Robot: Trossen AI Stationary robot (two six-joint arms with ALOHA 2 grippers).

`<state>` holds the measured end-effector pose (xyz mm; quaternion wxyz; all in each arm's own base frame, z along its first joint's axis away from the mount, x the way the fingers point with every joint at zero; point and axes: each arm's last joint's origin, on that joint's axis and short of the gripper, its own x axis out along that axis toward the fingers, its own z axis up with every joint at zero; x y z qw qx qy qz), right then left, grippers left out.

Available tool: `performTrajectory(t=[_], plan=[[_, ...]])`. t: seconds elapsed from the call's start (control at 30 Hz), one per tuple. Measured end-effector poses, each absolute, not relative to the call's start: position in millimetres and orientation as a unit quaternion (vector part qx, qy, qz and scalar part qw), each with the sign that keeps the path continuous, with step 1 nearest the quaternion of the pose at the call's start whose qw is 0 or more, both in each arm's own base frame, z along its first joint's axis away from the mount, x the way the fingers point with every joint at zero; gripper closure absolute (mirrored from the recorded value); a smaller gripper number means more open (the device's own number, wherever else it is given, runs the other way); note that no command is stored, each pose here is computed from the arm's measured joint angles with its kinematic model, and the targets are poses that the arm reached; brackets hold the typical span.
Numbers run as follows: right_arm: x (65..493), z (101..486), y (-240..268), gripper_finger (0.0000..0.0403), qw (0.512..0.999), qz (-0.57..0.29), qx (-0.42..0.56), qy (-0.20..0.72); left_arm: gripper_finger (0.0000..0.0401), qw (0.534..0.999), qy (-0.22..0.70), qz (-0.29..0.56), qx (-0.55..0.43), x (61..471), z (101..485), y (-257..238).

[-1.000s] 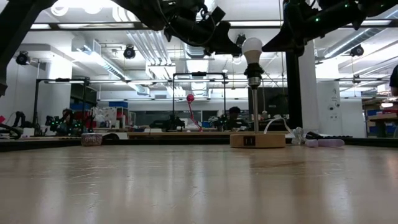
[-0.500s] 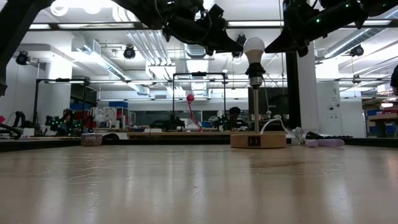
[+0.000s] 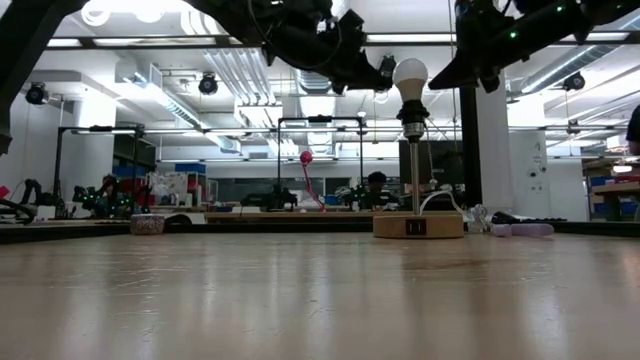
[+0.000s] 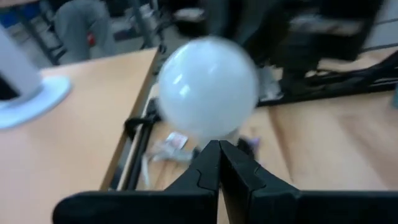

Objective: Screw lightbulb
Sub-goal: Remove the lightbulb from the lamp

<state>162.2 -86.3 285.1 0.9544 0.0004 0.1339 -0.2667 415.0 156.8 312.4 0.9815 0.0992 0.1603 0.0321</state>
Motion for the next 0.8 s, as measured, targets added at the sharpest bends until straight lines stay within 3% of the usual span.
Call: performTrajectory(t=[0.3,0.8], plan=[[145,294,-74,0.0390,0.970,-0.215,0.006,0.115,0.0401,0.980,0.150,0.071,0.108,413,319,158],[168,289,-86,0.0390,0.970,-0.217,-0.005,0.108,0.0401,0.982,0.132,0.067,0.118,420,320,148]])
